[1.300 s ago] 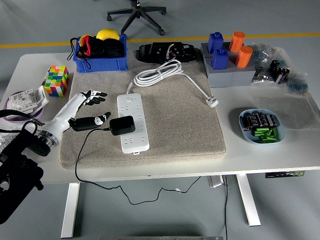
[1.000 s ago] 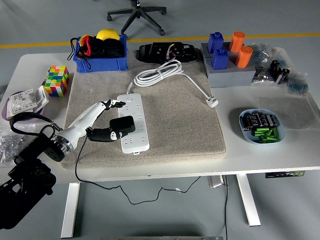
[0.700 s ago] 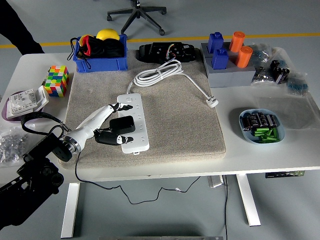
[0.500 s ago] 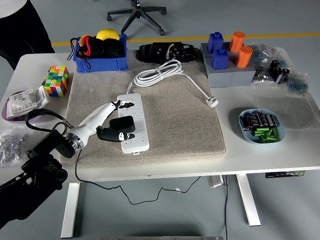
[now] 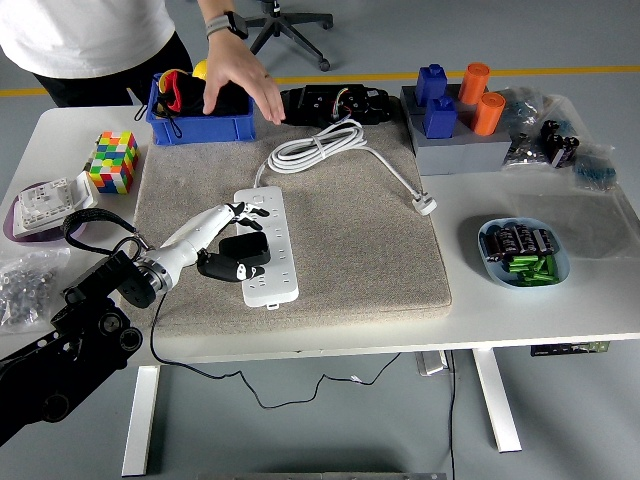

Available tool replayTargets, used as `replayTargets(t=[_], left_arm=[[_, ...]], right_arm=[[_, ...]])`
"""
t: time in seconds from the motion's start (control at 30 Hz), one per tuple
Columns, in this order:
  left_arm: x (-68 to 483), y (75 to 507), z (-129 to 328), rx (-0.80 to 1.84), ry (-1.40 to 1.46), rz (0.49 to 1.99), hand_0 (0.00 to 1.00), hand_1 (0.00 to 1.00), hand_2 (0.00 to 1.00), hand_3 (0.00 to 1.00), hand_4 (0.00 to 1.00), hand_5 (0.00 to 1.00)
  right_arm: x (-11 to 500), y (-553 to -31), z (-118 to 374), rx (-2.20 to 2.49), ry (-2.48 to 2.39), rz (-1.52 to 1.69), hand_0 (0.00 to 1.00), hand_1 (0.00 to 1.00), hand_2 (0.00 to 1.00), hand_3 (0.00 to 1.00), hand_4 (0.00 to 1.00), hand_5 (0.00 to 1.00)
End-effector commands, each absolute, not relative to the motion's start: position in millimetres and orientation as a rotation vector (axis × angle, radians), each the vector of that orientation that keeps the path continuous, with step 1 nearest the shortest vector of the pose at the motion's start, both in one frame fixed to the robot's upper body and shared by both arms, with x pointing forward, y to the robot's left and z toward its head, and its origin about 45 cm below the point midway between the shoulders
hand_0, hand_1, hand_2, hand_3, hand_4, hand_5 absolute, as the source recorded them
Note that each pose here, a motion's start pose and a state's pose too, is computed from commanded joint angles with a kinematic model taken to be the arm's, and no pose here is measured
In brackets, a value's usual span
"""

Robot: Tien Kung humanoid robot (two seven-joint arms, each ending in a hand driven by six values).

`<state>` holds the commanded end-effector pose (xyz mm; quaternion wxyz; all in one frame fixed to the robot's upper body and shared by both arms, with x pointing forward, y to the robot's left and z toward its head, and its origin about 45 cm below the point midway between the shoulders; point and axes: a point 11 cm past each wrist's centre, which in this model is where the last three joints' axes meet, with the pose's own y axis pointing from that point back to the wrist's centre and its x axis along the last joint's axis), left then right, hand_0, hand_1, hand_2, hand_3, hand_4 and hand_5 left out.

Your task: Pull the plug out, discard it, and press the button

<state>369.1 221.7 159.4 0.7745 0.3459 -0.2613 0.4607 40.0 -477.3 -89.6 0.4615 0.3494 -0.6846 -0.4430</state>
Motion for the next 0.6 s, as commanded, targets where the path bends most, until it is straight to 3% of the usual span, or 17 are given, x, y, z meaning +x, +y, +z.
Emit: replayTargets(t=[0.43, 0.47, 0.6], left_arm=[[372.0, 229.1, 155.1, 0.790, -0.582, 0.997, 0.756, 0.722, 0.657, 0.759, 0.849, 0.002], [372.2, 229.4, 155.2, 0.790, -0.581, 0.998, 0.757, 0.738, 0.697, 0.761, 0.860, 0.002], [372.6, 229.5, 155.4, 0.793, -0.581, 0.999, 0.757, 0.738, 0.697, 0.761, 0.860, 0.002]], right_arm=[[38.9, -477.0, -89.9, 0.859, -1.682, -1.090, 0.750, 0.676, 0.673, 0.630, 0.659, 0.524], [38.7, -477.0, -89.9, 0.859, -1.682, -1.090, 0.750, 0.676, 0.673, 0.630, 0.659, 0.523], [37.9, -476.8, -90.1, 0.858, -1.680, -1.091, 0.750, 0.676, 0.673, 0.630, 0.659, 0.523]])
